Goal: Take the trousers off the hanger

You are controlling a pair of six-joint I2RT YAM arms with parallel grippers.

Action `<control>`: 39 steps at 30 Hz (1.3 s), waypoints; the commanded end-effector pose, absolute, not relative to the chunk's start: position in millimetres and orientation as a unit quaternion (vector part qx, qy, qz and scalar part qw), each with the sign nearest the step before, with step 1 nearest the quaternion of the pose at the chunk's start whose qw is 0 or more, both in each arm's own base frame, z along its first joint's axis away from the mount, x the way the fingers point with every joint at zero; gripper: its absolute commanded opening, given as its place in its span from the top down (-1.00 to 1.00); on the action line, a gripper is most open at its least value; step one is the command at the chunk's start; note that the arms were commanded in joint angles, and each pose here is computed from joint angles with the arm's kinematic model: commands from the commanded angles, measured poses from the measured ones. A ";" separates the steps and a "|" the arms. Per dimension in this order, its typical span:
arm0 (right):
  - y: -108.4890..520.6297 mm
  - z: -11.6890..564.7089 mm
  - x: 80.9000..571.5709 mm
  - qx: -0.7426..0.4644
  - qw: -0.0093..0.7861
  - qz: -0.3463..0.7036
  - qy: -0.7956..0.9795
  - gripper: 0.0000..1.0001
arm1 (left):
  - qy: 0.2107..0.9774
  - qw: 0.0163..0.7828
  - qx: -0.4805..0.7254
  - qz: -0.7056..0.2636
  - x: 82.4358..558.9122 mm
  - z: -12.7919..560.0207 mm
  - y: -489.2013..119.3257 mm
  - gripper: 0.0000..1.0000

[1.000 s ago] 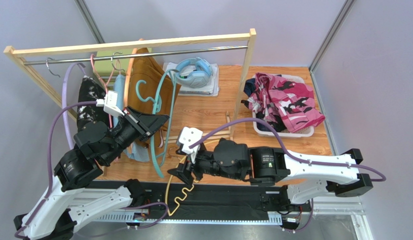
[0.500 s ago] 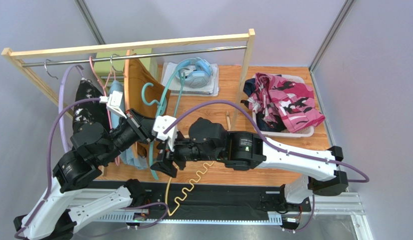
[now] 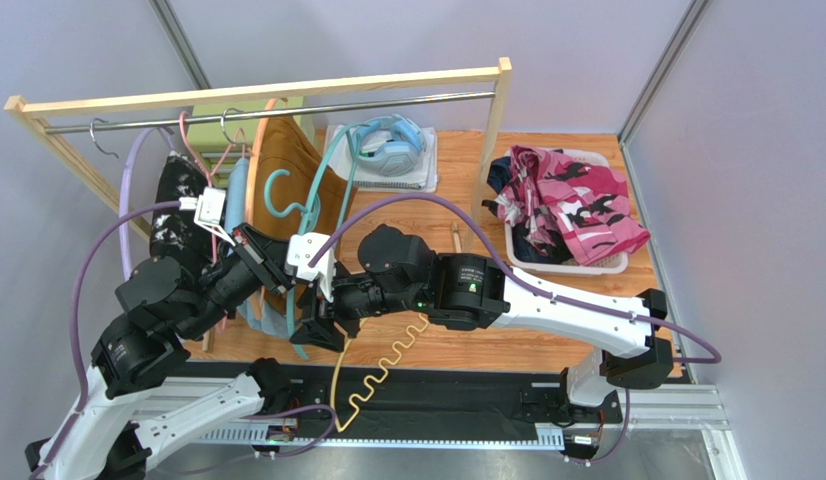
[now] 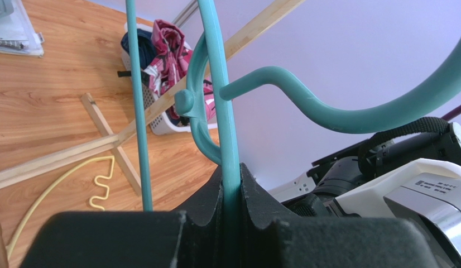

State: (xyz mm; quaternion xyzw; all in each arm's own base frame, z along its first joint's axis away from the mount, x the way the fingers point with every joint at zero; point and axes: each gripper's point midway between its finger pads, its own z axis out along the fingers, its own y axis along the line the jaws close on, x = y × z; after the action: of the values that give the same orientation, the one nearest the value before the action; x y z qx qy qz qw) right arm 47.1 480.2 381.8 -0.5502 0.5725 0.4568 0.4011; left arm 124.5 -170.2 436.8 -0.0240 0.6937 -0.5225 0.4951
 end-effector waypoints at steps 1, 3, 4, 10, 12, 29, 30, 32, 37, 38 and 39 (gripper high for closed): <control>484.9 401.2 42.3 -0.569 0.401 0.485 0.530 -0.14 | 0.679 0.490 0.007 -0.546 116.0 445.4 -179.1 1.00; 485.4 402.6 40.7 -0.575 0.394 0.493 0.521 -0.17 | 0.676 0.491 0.009 -0.550 114.5 447.2 -178.7 1.00; 486.1 402.7 41.0 -0.578 0.392 0.494 0.518 -0.18 | 0.677 0.490 0.009 -0.549 114.5 446.6 -179.0 1.00; 489.2 399.4 38.6 -0.599 0.364 0.508 0.500 -0.27 | 0.684 0.484 0.007 -0.546 115.7 441.5 -180.8 1.00; 491.9 395.0 40.4 -0.604 0.358 0.508 0.499 -0.21 | 0.689 0.482 0.009 -0.541 116.0 439.0 -180.9 1.00; 486.3 387.7 40.6 -0.578 0.347 0.511 0.534 1.00 | 0.693 0.475 0.029 -0.541 115.6 437.2 -189.0 1.00; 484.6 382.6 42.8 -0.567 0.344 0.508 0.550 1.00 | 0.692 0.479 0.027 -0.539 116.1 438.3 -187.5 1.00; 475.7 394.0 62.6 -0.509 0.380 0.492 0.595 0.90 | 0.686 0.487 0.027 -0.540 116.0 441.8 -184.9 1.00; 442.0 409.6 100.5 -0.372 0.438 0.466 0.673 0.42 | 0.681 0.504 0.050 -0.529 114.3 440.8 -182.1 1.00; 427.8 419.9 118.8 -0.330 0.465 0.453 0.686 0.16 | 0.685 0.501 0.053 -0.526 113.9 437.9 -182.4 1.00; 420.5 424.1 127.2 -0.291 0.464 0.458 0.700 0.08 | 0.688 0.499 0.056 -0.524 113.4 436.2 -182.7 1.00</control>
State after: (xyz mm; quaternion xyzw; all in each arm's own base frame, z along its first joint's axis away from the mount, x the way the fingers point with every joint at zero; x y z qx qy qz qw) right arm 72.1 454.9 362.7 -0.4790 0.6554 0.4544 0.3667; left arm 120.2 -179.5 425.0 0.0243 0.7078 -0.5107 0.4874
